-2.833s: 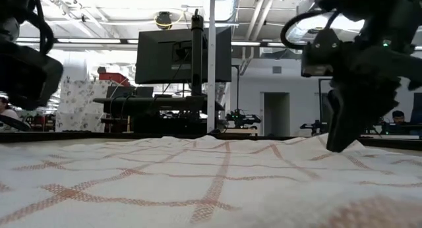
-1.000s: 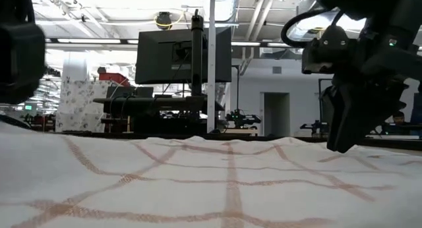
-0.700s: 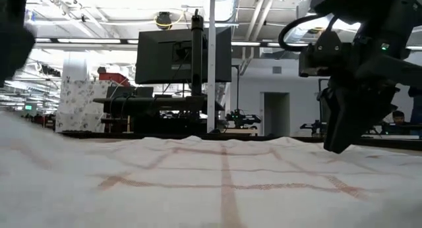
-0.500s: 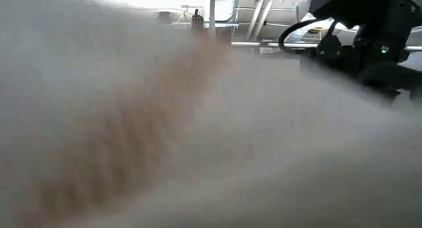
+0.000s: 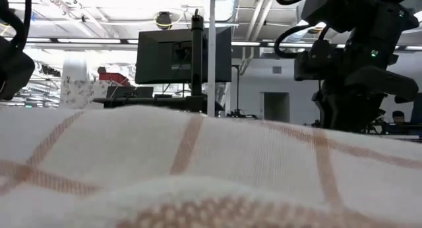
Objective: Roll towel
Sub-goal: Fold the white towel
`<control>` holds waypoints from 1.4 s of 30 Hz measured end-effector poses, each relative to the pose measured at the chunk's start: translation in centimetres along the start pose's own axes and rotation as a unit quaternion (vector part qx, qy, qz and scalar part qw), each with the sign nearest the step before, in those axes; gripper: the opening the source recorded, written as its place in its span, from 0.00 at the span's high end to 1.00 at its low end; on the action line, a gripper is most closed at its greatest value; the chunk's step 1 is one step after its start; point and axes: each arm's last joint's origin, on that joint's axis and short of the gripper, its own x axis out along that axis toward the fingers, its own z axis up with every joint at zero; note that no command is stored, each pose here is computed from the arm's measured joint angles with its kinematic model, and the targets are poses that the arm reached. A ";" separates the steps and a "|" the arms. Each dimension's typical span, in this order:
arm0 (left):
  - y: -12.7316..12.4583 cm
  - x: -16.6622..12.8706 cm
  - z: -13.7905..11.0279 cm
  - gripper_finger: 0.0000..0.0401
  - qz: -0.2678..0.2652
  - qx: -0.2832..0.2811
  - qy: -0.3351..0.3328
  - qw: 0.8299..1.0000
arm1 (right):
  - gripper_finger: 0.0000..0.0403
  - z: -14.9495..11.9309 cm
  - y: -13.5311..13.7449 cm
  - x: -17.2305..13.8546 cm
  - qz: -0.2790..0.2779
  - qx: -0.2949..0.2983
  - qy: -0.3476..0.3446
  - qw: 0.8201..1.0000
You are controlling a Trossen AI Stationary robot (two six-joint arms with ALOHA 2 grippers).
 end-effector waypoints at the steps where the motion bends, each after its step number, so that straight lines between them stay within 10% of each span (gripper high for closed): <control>1: -0.2 -0.2 -0.1 0.77 -0.007 -0.001 0.001 1.000 | 0.70 0.0 0.1 0.0 0.014 0.002 0.006 1.000; 16: -3.1 -6.6 2.7 0.73 -0.070 0.015 -0.184 0.980 | 0.70 1.8 -0.1 -0.4 0.083 0.116 -0.004 0.990; 26: -0.7 -10.7 7.5 0.74 0.036 -0.063 -0.426 0.902 | 0.70 2.9 -3.3 0.1 0.044 0.234 -0.013 0.971; 42: 7.1 -12.7 18.6 0.74 0.201 0.009 -0.368 0.908 | 0.70 2.4 -10.2 1.3 -0.025 0.346 0.007 0.938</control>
